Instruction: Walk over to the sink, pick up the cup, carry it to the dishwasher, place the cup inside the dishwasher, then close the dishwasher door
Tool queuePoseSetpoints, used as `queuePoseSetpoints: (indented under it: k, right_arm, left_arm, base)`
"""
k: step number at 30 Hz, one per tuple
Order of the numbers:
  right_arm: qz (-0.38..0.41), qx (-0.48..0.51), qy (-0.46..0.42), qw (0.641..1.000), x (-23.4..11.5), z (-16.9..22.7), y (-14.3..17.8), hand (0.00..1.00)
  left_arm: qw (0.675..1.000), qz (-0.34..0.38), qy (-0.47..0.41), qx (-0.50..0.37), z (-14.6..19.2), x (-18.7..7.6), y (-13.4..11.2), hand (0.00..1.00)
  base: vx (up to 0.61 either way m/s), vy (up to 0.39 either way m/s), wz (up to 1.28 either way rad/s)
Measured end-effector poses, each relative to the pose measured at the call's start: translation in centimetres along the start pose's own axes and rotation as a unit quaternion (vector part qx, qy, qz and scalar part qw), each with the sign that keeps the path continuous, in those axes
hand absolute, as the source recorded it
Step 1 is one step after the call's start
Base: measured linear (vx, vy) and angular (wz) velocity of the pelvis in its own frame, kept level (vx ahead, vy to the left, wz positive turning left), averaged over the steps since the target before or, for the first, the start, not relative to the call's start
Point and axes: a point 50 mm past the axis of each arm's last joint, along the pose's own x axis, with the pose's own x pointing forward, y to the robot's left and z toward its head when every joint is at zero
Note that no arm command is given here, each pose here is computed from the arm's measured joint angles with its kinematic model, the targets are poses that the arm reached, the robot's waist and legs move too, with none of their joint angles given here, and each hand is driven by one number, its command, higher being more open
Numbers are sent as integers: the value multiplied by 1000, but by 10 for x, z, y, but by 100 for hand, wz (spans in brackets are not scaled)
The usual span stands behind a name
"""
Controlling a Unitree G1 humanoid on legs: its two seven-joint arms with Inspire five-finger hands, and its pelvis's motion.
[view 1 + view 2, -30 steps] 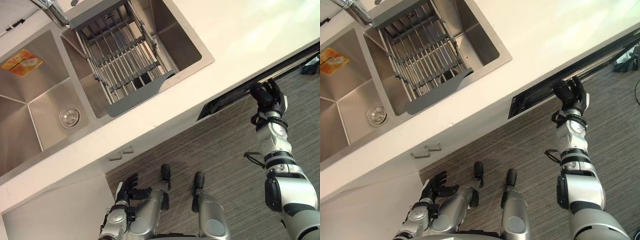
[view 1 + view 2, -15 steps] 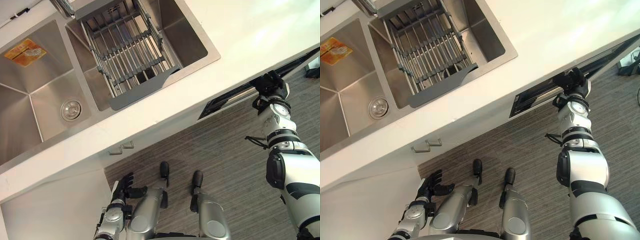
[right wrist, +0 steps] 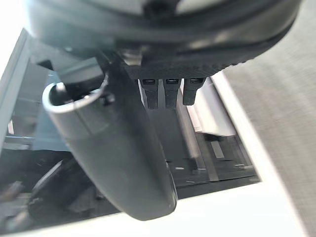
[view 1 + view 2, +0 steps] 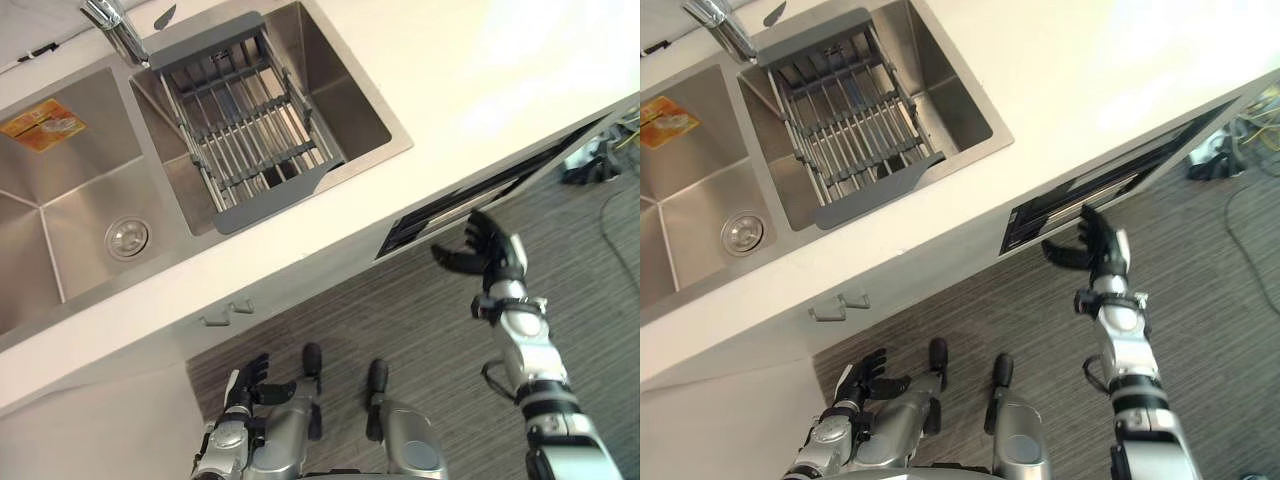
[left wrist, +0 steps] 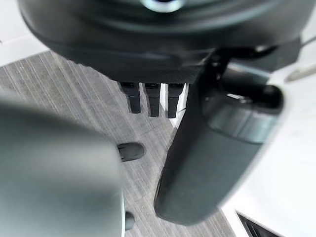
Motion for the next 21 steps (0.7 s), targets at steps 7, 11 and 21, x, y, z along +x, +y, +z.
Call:
queuePoseSetpoints:
  k: [7, 11, 21]
  right_arm:
    - [9, 11, 126, 992, -57, -79, 15, 90]
    - [6, 33, 222, 975, -79, -122, 27, 90]
    - [-45, 85, 356, 929, -124, -175, 28, 90]
  left_arm:
    - [999, 7, 32, 1, -23, -10, 6, 90]
    - [999, -2, 40, 1, -27, -12, 6, 90]
    - [998, -2, 71, 4, -39, -15, 10, 90]
  base:
    - [15, 12, 2]
    - [27, 0, 16]
    - [30, -4, 10]
